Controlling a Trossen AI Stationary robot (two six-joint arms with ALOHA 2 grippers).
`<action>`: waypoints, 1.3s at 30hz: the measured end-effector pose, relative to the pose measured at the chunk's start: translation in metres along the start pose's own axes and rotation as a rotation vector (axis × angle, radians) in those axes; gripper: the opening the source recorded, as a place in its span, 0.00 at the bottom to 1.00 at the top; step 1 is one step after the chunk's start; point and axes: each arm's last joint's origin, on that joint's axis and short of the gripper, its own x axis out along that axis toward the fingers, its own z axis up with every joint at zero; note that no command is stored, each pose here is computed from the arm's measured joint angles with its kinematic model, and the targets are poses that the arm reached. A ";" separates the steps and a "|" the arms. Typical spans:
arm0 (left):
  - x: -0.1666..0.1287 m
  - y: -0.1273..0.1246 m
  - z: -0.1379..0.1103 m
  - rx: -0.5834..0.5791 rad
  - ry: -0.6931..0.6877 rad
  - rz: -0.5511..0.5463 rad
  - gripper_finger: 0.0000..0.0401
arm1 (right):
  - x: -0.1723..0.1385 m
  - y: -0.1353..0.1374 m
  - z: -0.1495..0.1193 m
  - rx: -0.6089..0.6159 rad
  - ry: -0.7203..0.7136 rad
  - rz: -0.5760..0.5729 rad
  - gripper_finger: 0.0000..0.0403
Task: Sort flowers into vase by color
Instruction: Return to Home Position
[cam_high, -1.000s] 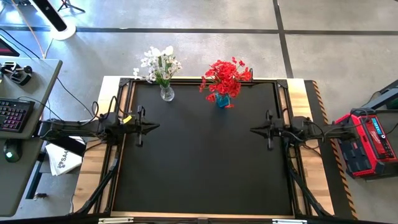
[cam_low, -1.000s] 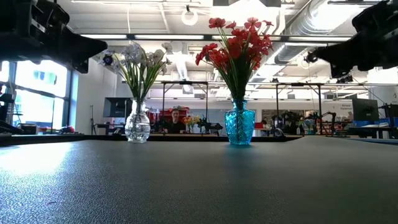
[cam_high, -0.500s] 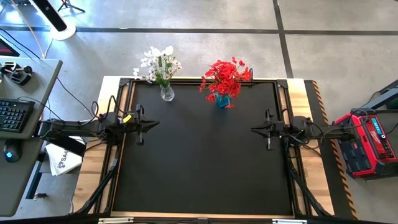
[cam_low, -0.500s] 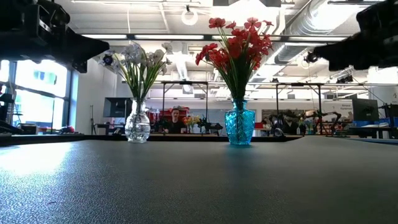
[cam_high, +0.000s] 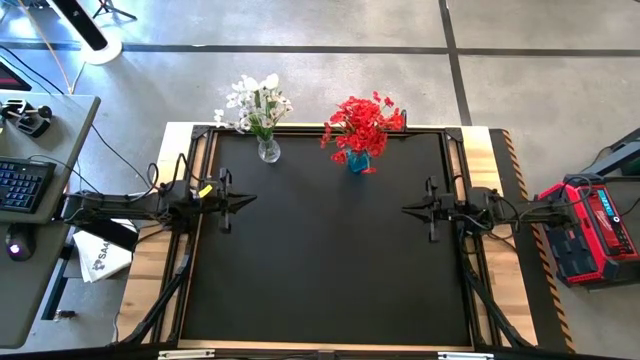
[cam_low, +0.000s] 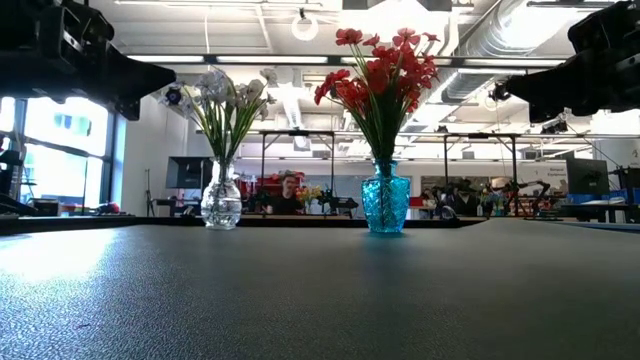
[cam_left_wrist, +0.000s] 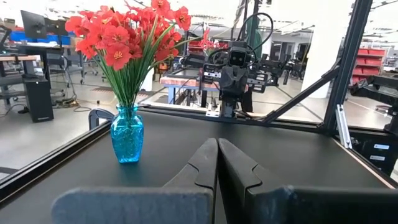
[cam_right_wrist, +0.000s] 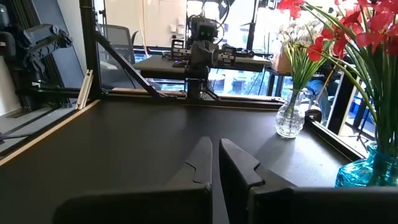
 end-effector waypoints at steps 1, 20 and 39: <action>0.000 0.000 0.000 0.000 0.000 0.000 0.00 | 0.000 0.000 0.000 0.000 0.000 0.000 0.00; -0.016 -0.001 0.016 -0.024 -0.181 -0.032 0.00 | -0.001 0.001 0.002 0.002 -0.019 0.010 0.00; -0.017 -0.001 0.018 -0.028 -0.205 -0.032 0.00 | -0.001 0.001 0.002 0.002 -0.019 0.009 0.00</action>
